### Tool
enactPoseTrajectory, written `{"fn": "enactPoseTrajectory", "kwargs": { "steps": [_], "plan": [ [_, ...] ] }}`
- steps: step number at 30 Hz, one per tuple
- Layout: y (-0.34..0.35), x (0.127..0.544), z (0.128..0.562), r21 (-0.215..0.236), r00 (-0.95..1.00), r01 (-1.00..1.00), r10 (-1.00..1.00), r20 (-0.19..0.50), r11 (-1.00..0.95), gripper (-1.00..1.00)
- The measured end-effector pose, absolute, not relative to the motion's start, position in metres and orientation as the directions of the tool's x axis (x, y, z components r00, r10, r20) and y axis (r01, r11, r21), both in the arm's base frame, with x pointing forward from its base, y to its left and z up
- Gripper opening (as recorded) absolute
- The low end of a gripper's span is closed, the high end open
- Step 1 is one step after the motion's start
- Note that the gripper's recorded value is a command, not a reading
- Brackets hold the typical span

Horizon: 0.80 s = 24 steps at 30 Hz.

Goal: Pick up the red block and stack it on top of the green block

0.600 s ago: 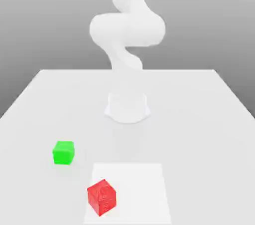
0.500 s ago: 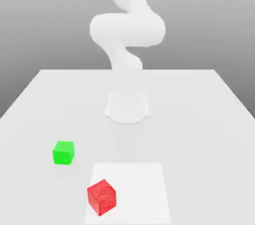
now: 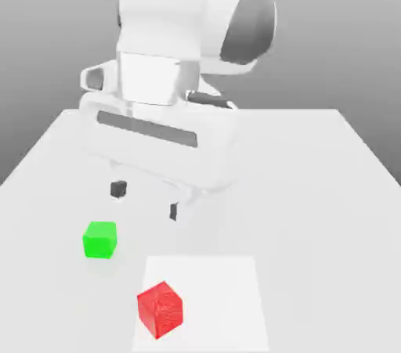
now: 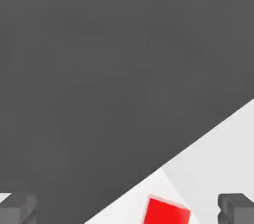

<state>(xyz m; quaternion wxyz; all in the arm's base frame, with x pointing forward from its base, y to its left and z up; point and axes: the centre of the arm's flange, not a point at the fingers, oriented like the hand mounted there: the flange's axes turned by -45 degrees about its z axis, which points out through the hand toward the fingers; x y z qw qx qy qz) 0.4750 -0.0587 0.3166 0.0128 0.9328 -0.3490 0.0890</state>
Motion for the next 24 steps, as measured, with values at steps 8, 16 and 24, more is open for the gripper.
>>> {"fn": "enactPoseTrajectory", "kwargs": {
  "steps": [8,16,24],
  "plan": [
    [-0.062,0.45,0.186,-0.003,0.619,-0.785,-0.785,0.003,-0.619,0.0],
    [-0.062,0.448,0.151,-0.002,0.617,-0.787,-0.787,0.002,-0.617,-1.0],
    [-0.071,0.441,0.209,0.004,0.594,-0.804,-0.804,0.004,-0.594,-1.0]
  ]
}}
